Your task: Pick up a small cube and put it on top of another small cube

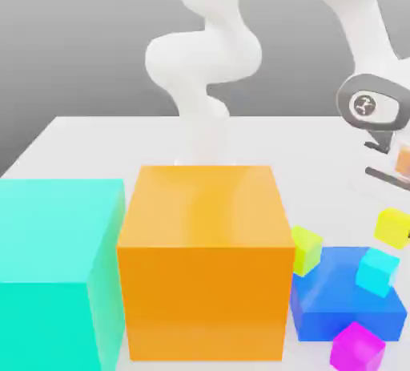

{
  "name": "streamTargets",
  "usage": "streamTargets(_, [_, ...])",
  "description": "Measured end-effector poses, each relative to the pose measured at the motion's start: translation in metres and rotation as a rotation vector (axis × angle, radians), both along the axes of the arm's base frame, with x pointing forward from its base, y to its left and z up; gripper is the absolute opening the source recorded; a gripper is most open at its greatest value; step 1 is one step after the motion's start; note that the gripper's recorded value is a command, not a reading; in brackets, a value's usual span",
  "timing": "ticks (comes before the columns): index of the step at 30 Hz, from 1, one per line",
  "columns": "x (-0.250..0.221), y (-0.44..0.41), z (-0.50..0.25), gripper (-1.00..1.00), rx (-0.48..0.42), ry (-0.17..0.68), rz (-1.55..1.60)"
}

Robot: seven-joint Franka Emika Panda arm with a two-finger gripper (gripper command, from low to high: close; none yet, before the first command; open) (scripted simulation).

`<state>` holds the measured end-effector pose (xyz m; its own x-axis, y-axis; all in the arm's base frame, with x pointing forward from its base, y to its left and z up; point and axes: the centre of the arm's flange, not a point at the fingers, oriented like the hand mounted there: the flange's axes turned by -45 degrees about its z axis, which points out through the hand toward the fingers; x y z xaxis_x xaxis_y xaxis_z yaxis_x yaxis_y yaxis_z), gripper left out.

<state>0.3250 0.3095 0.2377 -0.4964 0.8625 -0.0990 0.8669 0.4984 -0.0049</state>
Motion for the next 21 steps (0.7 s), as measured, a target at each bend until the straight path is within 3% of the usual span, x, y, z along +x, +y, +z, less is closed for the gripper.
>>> streamTargets(8, [0.029, -0.064, 0.055, -1.0, -0.002, -0.048, -0.399])
streamTargets(17, [0.032, -0.129, 0.12, -1.0, 0.14, 0.005, -0.818])
streamTargets(21, [0.014, -0.147, 0.081, -1.0, 0.109, 0.016, -0.703])
